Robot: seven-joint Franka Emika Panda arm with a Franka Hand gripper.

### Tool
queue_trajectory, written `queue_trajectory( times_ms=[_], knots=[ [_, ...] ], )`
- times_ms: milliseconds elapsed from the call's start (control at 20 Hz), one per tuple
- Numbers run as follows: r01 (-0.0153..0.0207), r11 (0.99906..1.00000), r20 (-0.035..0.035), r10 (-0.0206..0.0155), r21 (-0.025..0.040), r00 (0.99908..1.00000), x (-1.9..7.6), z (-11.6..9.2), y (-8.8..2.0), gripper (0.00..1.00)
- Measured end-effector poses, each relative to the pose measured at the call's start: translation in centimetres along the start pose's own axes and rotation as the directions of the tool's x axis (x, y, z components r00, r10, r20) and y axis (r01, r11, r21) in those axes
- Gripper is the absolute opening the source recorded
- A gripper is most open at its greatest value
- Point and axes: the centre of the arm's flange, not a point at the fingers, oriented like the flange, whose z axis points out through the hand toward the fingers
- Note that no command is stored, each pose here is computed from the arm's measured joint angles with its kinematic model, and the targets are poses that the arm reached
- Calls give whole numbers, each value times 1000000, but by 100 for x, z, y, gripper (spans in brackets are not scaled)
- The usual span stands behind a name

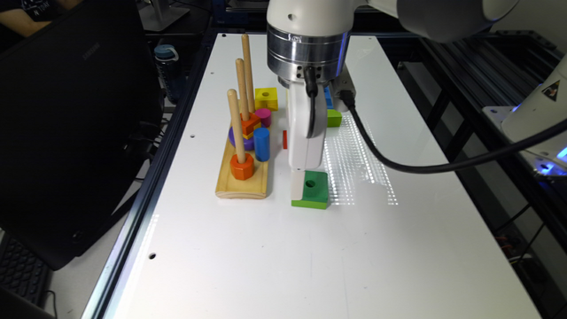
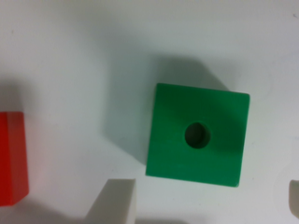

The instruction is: Pick up green block.

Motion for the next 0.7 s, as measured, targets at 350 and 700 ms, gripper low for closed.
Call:
queue_trajectory(
  times_ms=[350, 700],
  knots=[
    [6103, 999981, -1838, -6106, -1292, 999980, -8, 114, -8, 100],
    [3108, 999993, -662, -3109, -2207, 999995, -43, 117, -21, 100]
  ],
)
